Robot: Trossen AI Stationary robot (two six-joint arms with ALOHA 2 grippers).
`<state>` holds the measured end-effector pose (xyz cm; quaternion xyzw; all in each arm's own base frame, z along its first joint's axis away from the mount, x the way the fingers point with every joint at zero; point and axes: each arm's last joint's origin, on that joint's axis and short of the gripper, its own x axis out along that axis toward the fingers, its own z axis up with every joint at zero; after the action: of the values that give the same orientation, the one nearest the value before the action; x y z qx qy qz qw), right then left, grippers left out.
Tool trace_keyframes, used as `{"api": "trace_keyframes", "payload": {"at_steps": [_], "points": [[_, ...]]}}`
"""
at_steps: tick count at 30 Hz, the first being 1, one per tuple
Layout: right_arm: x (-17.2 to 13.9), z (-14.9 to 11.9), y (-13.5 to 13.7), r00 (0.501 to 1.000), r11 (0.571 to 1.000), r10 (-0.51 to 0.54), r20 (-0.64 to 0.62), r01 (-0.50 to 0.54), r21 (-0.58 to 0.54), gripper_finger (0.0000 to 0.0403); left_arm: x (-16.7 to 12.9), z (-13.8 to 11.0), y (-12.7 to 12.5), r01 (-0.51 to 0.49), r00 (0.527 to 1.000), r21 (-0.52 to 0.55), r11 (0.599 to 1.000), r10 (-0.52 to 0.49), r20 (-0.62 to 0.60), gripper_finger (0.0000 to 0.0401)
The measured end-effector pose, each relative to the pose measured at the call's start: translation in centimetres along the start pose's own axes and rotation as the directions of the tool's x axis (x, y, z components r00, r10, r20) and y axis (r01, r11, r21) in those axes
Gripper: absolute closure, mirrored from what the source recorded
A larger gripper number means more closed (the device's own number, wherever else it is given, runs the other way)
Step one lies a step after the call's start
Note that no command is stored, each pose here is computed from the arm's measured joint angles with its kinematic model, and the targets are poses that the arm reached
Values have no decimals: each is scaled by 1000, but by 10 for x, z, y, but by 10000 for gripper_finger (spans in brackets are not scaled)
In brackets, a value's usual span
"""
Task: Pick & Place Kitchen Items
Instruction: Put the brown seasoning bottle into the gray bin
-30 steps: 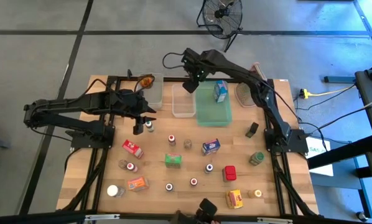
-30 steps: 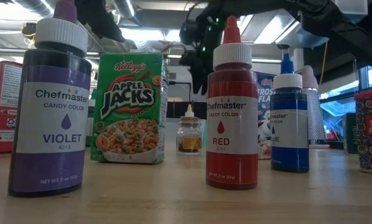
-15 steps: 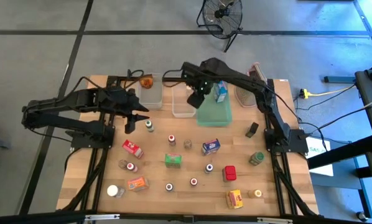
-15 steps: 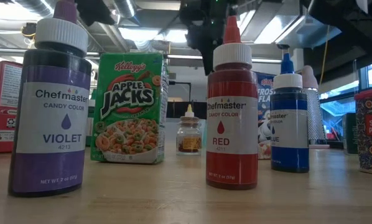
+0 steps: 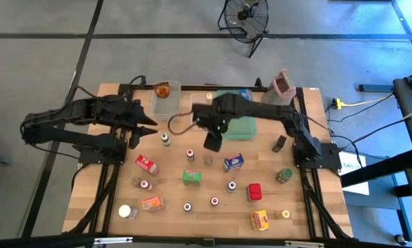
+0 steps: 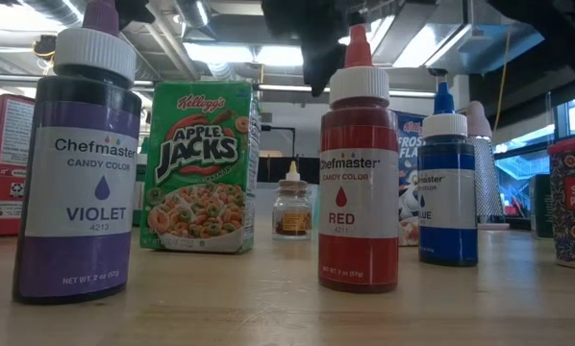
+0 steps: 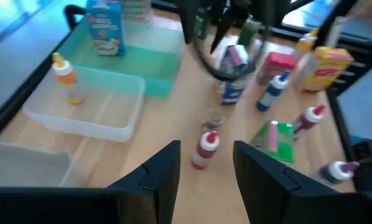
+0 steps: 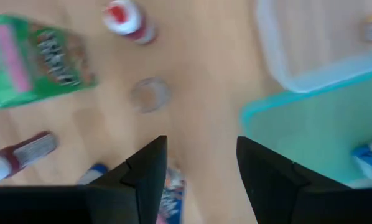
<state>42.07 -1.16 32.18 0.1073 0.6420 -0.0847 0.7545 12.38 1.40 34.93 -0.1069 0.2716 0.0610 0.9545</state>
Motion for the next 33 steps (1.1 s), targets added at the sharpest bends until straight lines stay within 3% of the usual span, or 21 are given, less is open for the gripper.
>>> {"api": "trace_keyframes", "payload": {"at_steps": [7,18,25,27,31,33], "points": [[0,-14,46,1000,998,15,-6,-15,-56,208,-5,-2,-5,62,998,38,997,-63,8,247],[-1,-39,100,999,981,35,-17,-37,-190,208,-6,4,-13,-14,995,153,988,-2,104,209],[-1,-49,118,999,986,-31,23,34,-166,208,-12,7,-27,220,958,256,941,-258,128,154],[-2,-52,122,998,985,-50,37,56,-163,208,-14,6,-29,247,953,223,943,-278,120,132],[-2,-57,129,997,982,-57,44,64,-179,208,-13,-1,-27,174,981,73,982,-179,76,104],[-2,-59,134,997,981,-54,54,63,-181,208,-13,-6,-28,198,980,39,979,-199,17,100]]}}
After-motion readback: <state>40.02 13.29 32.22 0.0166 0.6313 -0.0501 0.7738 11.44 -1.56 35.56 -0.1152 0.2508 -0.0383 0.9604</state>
